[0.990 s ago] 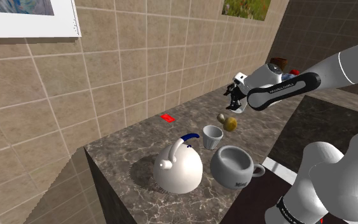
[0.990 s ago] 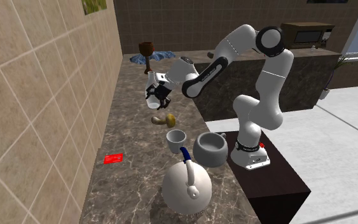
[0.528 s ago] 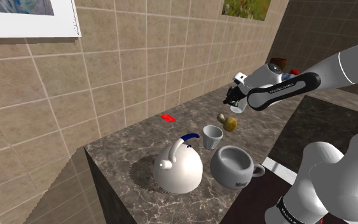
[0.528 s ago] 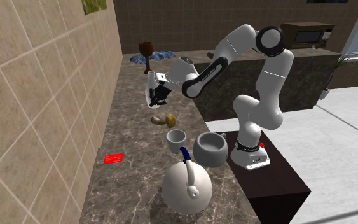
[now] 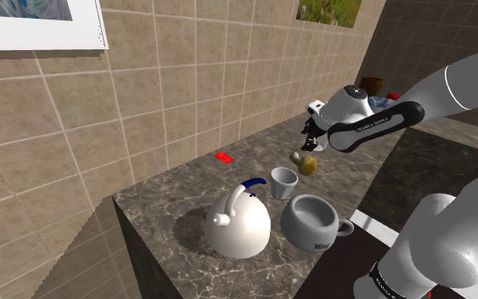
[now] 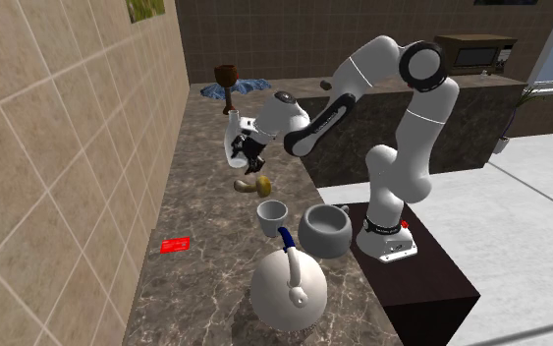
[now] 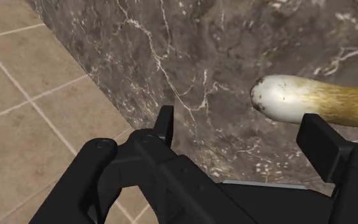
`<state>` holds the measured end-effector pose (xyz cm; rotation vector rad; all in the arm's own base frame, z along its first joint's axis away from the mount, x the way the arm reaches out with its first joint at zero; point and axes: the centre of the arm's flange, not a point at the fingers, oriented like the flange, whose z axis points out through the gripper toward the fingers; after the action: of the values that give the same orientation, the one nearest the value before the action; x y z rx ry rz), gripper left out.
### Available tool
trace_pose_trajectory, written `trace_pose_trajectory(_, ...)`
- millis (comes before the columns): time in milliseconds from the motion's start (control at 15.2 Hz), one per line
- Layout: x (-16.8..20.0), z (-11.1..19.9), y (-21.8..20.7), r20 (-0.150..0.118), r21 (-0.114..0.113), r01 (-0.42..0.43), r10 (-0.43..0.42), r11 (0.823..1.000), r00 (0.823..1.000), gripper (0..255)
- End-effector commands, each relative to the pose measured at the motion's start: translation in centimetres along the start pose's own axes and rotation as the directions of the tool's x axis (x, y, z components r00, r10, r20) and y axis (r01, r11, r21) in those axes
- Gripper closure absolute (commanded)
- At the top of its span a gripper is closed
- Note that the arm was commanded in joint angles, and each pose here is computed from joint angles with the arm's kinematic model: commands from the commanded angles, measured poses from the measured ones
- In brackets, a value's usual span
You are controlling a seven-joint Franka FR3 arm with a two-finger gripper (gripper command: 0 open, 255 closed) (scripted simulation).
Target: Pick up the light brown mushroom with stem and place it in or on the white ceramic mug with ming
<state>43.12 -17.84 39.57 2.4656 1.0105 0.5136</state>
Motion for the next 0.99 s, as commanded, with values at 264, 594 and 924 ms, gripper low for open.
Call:
trace_pose_trajectory(264, 6.7, 2.2, -3.1, 0.411, -0.162, -0.846, 0.814, 0.509, 0.411, 0)
trace_pose_trajectory(594, 6.0, 4.2, -3.7, 0.415, -0.166, -0.851, 0.818, 0.499, 0.399, 0)
trace_pose_trajectory(924, 5.4, 5.9, -4.2, 0.415, -0.166, -0.851, 0.818, 0.499, 0.399, 0)
